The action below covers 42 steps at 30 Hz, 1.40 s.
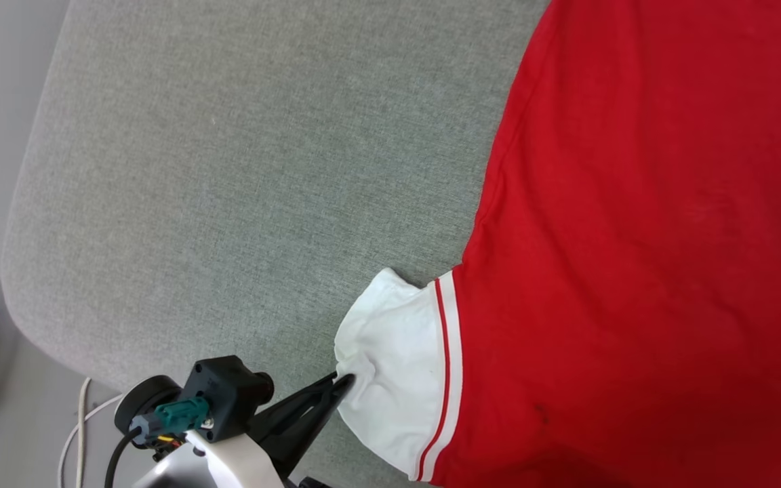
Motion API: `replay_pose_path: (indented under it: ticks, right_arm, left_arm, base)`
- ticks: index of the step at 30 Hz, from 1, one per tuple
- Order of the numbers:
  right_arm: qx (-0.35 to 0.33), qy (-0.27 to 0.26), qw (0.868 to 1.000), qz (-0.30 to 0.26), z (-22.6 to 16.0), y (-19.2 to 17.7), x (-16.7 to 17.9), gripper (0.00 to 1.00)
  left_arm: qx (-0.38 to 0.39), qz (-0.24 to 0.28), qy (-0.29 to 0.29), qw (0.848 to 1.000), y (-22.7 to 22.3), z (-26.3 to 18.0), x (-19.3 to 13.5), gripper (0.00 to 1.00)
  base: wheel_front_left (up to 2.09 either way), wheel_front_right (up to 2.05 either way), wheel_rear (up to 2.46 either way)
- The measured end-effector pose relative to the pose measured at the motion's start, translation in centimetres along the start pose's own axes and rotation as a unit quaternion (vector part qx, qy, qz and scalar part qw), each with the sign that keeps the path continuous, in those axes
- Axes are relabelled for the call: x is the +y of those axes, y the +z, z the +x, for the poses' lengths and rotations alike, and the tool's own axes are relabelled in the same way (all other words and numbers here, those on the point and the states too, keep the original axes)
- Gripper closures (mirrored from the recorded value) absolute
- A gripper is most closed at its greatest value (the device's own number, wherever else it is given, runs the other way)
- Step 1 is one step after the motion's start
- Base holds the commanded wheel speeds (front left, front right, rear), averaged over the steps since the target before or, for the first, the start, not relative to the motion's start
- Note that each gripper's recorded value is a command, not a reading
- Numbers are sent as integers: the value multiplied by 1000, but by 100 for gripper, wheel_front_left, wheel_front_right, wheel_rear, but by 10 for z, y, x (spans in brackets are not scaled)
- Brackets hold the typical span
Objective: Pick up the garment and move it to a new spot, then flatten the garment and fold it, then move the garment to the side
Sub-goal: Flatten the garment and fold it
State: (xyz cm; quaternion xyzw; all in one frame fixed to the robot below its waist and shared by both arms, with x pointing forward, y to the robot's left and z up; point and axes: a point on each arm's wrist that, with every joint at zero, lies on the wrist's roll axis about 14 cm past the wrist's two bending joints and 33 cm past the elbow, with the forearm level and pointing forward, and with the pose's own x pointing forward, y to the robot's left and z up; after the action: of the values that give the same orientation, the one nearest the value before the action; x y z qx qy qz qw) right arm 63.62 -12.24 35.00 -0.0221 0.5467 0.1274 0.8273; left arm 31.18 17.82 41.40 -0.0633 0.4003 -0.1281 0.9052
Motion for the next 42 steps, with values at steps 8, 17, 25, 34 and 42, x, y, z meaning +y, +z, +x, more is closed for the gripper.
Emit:
replay_pose_path:
  ticks: [8, 17, 25, 34, 42]
  right_arm:
    - [10, 2, 1000, 24, -25, -34, -10, 100]
    - [-7, 12, 999, 45, -75, -94, -25, 100]
    - [-8, 11, 995, 95, -123, -173, -38, 100]
    - [-24, 13, 990, 142, -173, -251, -37, 100]
    - [-13, 4, 983, 181, -194, -314, -32, 100]
  left_arm:
    - [-24, -3, -5, 1000, 5, -3, 1, 100]
    - [-54, 4, -16, 998, 14, -7, -4, 100]
    - [-80, 1, -21, 997, 17, -15, -8, 100]
    - [-127, -7, -36, 991, 29, -24, -22, 100]
    - [-167, -14, -37, 985, 39, -32, -29, 100]
  base:
    - [0, 0, 0]
    - [0, 0, 0]
    - [0, 0, 0]
    - [0, 0, 0]
    - [0, 0, 0]
